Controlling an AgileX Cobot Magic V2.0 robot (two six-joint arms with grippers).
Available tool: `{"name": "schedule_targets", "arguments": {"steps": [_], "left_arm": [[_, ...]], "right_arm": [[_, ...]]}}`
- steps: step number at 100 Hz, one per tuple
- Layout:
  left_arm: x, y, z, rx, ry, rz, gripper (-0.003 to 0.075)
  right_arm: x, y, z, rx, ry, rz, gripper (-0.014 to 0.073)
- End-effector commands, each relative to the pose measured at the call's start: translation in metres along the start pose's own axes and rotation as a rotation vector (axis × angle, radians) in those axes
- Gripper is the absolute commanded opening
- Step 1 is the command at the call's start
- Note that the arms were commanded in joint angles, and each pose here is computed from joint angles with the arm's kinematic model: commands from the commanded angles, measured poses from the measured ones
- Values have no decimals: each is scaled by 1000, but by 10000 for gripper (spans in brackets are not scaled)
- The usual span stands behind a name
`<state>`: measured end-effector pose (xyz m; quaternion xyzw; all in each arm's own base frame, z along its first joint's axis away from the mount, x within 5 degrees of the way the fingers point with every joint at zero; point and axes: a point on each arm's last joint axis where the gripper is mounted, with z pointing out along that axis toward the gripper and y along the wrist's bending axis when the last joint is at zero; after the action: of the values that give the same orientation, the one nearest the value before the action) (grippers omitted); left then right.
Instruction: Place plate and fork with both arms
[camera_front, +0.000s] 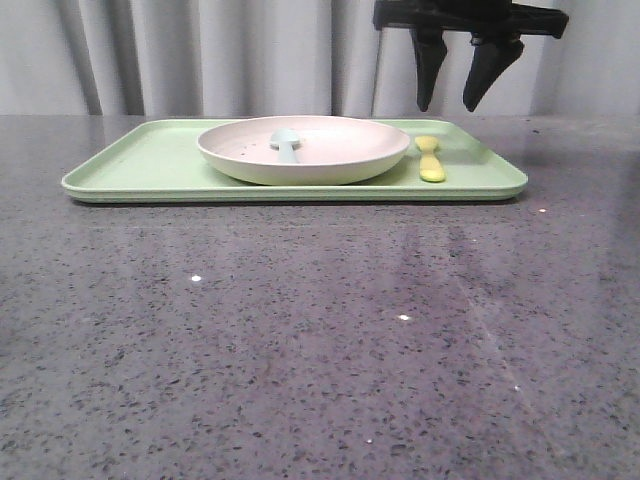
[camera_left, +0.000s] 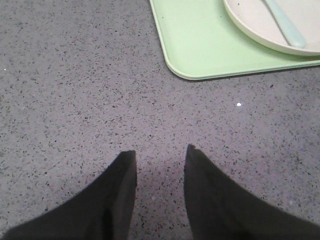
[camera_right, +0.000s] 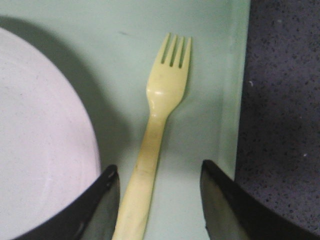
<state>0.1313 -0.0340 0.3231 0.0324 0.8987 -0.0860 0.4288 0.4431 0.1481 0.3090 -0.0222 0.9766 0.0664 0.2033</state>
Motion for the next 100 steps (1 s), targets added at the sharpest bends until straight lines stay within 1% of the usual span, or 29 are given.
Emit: {"name": "schedule_targets", "arguments": {"steps": [1, 27, 45, 50, 59, 71, 77, 83, 90, 100], "left_arm": [[-12, -4, -7, 30, -87, -12, 242], [-12, -4, -7, 30, -87, -12, 242], [-12, -4, -7, 31, -91, -14, 242], [-13, -4, -7, 32, -95, -14, 242], [-13, -4, -7, 34, -105, -14, 242], [-14, -4, -7, 35, -110, -18, 242], [-14, -4, -8, 36, -111, -20, 242], [-14, -4, -9, 37, -115, -21, 242], [-14, -4, -9, 37, -117, -22, 242], [-14, -4, -9, 37, -117, -22, 242]], "right_arm": [[4, -5, -38, 18, 3, -11, 395], [4, -5, -45, 14, -10, -12, 395], [5, -6, -61, 8, -43, -22, 391], [5, -6, -66, 8, -53, -29, 377], [7, -6, -75, 4, -67, -29, 309], [12, -6, -85, 0, -73, -37, 166], [18, -7, -89, 2, -65, -38, 79], [23, -9, -94, 7, -60, -39, 24], [30, -13, -102, 23, -65, -42, -7], [41, -17, -114, 33, -109, -48, -8]]}}
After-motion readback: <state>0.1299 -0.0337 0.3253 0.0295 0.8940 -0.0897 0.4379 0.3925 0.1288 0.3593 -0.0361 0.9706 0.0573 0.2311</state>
